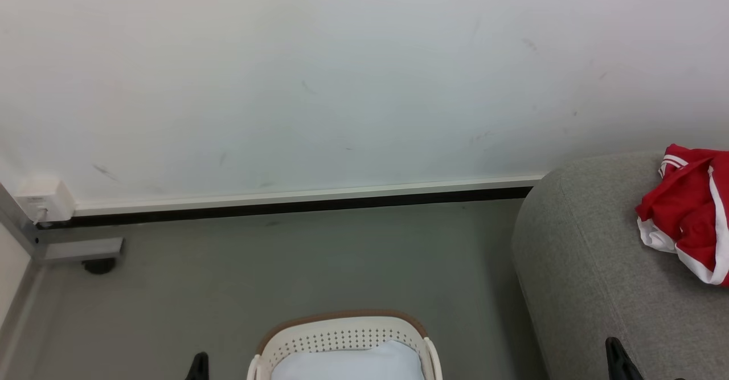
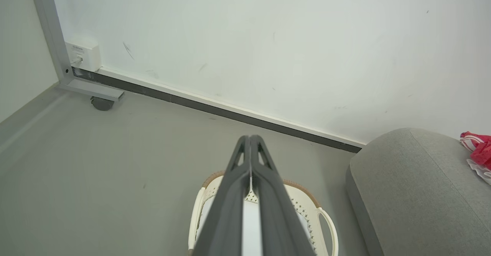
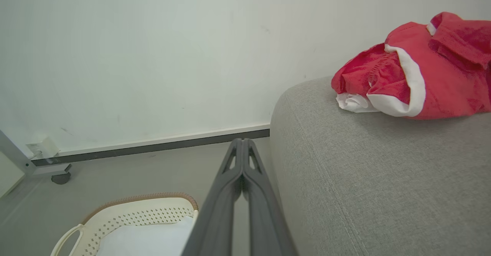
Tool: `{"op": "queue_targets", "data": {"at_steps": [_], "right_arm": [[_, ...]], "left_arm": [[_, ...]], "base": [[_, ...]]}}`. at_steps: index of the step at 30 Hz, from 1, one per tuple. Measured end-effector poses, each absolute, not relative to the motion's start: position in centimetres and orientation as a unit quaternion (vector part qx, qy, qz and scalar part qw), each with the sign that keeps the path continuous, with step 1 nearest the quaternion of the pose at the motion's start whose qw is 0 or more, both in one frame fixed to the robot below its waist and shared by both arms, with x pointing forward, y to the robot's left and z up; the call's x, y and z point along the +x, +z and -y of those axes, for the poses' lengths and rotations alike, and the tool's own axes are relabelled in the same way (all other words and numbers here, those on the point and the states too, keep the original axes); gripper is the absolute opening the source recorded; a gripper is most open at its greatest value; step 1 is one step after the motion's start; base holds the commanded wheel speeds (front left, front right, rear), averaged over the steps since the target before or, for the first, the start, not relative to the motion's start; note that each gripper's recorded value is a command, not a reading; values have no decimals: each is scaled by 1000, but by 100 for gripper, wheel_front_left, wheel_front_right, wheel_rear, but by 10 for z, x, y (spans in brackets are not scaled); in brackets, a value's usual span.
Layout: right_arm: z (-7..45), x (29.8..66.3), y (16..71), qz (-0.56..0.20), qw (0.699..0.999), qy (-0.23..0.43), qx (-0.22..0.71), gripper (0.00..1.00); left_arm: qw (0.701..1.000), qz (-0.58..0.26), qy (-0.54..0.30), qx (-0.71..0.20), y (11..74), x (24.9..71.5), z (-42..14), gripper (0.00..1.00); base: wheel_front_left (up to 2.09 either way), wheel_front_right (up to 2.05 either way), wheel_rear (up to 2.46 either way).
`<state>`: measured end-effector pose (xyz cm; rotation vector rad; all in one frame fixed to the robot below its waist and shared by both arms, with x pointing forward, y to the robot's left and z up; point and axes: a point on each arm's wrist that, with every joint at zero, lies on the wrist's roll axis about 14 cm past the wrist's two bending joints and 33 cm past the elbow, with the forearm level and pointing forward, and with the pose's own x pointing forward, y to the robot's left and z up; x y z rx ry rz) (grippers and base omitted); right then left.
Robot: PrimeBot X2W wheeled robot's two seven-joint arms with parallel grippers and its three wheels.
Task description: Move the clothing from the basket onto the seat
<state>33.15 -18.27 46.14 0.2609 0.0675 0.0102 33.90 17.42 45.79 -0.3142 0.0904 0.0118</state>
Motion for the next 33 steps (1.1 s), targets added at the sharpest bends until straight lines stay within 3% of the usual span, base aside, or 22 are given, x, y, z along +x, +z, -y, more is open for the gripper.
{"op": "queue_targets", "data": {"at_steps": [33], "right_arm": [[198,351,471,-32,923,-40,382,0]], "left_arm": [[916,-48,40,-396,468,359,-188,0]], "base": [[0,0,0]]}}
